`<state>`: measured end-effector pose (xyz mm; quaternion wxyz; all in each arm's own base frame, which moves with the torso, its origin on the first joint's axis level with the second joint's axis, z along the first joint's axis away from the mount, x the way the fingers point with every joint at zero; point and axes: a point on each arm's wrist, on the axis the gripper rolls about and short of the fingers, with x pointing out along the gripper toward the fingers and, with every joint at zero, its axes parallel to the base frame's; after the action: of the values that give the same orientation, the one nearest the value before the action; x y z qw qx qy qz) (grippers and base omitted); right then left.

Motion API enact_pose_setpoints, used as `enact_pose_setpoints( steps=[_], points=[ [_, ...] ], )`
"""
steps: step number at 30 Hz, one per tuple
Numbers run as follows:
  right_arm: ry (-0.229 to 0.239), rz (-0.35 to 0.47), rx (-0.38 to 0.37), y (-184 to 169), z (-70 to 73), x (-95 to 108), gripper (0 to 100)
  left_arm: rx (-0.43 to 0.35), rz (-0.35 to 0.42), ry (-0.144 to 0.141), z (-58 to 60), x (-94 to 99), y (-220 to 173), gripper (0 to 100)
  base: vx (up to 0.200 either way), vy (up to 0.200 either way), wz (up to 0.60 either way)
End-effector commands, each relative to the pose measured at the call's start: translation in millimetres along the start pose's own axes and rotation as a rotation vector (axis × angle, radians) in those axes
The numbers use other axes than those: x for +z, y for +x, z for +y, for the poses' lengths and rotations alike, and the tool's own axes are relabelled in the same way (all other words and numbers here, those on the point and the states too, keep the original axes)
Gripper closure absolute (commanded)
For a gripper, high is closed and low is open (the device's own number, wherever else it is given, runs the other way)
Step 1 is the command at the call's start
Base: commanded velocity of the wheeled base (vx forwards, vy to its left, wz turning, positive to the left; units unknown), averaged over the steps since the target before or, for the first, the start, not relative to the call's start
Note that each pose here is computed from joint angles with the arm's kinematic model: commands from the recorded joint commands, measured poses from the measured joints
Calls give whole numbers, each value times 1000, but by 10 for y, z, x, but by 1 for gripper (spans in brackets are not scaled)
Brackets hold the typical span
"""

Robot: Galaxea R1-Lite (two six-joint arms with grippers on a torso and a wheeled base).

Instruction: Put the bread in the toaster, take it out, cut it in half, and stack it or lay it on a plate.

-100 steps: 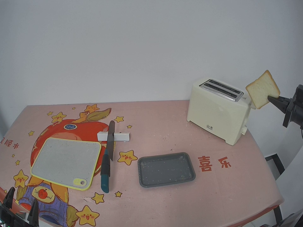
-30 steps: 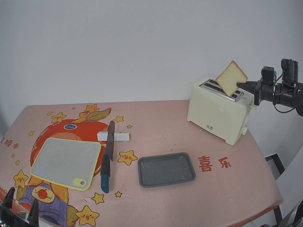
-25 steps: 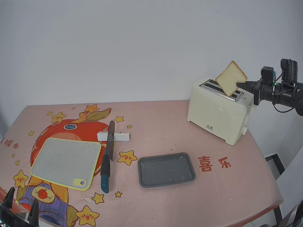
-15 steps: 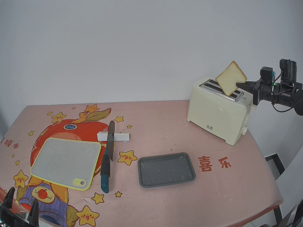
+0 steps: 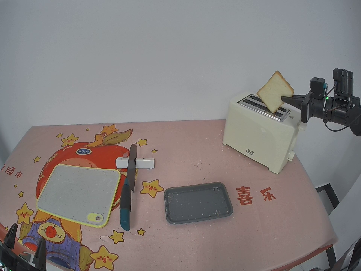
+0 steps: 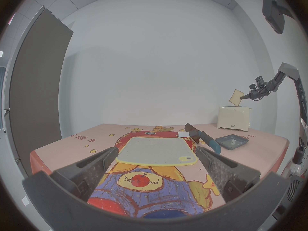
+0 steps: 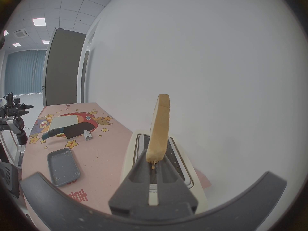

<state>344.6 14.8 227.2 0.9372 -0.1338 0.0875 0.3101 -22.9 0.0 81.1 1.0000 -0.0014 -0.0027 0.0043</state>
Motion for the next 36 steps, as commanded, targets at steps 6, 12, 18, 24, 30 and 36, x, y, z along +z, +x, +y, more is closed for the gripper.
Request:
enact_pose_setpoints(
  steps=[6,12,18,24,30,36],
  points=[
    [3,15,3,2,3,-54,100,2,4,0,0,-51,3,0,0,0,0],
    [4,21,4,-1,13,-77,100,1,4,0,0,-51,3,0,0,0,0],
    [2,34,10,3,34,-119,100,1,4,0,0,-51,3,0,0,0,0],
    [7,41,13,10,44,-142,100,1,4,0,0,-51,3,0,0,0,0],
    [1,43,17,37,83,-125,100,2,5,0,0,-53,3,0,0,0,0],
    [4,51,24,53,118,-145,100,1,4,0,0,-51,3,0,0,0,0]
  ],
)
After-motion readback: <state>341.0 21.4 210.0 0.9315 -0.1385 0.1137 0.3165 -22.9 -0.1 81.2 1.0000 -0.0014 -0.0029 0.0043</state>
